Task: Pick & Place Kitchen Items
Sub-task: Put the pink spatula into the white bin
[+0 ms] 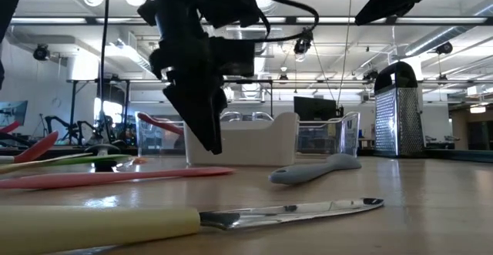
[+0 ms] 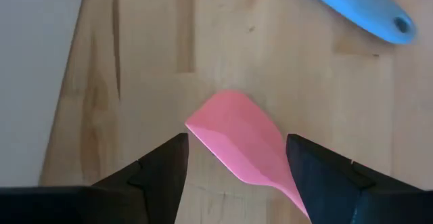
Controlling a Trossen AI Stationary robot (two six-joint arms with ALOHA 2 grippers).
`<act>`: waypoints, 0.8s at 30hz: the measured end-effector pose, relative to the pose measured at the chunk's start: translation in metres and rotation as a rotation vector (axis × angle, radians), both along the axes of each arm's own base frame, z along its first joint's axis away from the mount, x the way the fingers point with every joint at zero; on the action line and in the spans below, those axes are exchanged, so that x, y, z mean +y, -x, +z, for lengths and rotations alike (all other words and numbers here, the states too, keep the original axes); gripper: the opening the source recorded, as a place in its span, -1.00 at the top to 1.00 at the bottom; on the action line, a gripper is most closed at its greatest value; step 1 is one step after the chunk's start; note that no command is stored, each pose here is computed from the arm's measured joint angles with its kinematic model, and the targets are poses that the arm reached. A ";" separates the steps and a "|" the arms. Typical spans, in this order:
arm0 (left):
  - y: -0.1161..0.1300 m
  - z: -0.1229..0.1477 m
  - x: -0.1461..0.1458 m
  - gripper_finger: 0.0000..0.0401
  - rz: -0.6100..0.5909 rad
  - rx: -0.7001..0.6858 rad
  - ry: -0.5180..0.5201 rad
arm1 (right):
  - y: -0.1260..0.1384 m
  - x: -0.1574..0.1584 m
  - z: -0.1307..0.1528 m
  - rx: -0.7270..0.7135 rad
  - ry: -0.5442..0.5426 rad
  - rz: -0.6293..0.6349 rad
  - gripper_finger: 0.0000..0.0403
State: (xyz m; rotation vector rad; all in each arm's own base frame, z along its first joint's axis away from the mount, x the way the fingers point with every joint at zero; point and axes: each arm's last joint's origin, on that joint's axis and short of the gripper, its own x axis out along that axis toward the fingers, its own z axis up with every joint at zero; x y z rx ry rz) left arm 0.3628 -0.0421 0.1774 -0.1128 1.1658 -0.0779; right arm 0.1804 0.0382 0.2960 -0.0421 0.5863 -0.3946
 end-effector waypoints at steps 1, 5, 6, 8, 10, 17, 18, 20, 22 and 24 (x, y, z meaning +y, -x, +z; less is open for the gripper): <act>-0.001 -0.002 0.000 -0.26 0.014 0.007 0.005 | 0.000 0.000 0.000 0.000 0.000 0.000 0.59; -0.003 -0.011 0.000 -0.26 0.043 0.034 0.015 | 0.000 0.000 0.000 -0.003 -0.006 -0.004 0.62; -0.004 -0.015 -0.001 -0.26 0.049 0.042 0.019 | 0.000 0.000 0.000 -0.003 -0.006 -0.004 0.62; -0.005 -0.019 -0.002 -0.26 0.048 0.051 0.026 | 0.000 0.000 0.000 -0.003 -0.006 -0.004 0.61; -0.006 -0.023 -0.003 -0.26 0.046 0.059 0.029 | 0.000 0.000 0.000 -0.003 -0.006 -0.004 0.60; -0.007 -0.039 -0.013 -0.26 0.025 0.100 0.004 | 0.000 0.000 0.000 -0.002 -0.006 -0.004 0.53; -0.007 -0.040 -0.015 -0.26 0.023 0.102 0.000 | 0.000 0.000 0.000 -0.002 -0.006 -0.005 0.52; -0.006 -0.042 -0.018 -0.26 0.016 0.110 -0.012 | 0.000 0.000 0.000 -0.002 -0.006 -0.005 0.51; -0.005 -0.043 -0.020 -0.26 0.010 0.115 -0.022 | 0.000 0.000 0.000 -0.002 -0.005 -0.005 0.51; -0.005 -0.043 -0.022 -0.26 0.010 0.114 -0.037 | 0.000 0.000 0.000 -0.002 -0.005 -0.005 0.53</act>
